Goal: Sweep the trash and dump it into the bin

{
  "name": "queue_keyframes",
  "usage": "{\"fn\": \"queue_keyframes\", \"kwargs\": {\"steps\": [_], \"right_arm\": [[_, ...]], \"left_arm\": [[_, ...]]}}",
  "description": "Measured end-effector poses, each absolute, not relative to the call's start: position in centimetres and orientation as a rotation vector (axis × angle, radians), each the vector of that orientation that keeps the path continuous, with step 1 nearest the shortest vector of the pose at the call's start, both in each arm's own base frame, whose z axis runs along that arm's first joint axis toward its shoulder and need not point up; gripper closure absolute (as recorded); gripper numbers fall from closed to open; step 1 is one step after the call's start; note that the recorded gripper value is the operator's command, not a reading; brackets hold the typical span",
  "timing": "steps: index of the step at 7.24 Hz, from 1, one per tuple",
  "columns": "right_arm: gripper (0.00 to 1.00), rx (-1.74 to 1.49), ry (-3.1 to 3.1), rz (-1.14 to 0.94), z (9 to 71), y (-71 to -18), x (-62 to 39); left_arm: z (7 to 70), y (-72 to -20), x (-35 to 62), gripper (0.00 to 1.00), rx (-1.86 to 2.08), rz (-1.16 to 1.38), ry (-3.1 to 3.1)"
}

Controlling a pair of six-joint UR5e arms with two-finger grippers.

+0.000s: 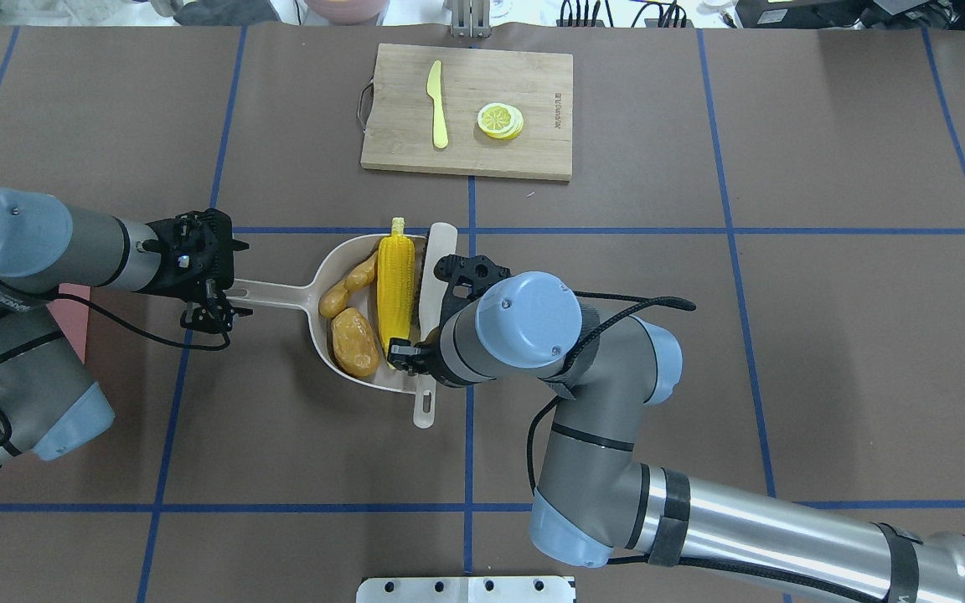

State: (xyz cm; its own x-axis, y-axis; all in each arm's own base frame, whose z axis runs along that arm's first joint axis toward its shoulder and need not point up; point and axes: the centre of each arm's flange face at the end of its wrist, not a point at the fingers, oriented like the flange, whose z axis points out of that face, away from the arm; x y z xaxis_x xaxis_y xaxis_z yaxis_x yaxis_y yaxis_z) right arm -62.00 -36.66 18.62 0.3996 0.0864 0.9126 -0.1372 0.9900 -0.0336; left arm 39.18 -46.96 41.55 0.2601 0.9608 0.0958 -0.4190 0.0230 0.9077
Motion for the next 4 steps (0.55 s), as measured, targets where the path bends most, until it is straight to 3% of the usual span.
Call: {"fn": "queue_keyframes", "kwargs": {"steps": [4], "right_arm": [[1.0, 0.047, -1.128, 0.159, 19.18, -37.79, -60.62]], "left_arm": [[40.38, -46.05, 39.17, 0.01, 1.123, 1.205, 0.693]]}}
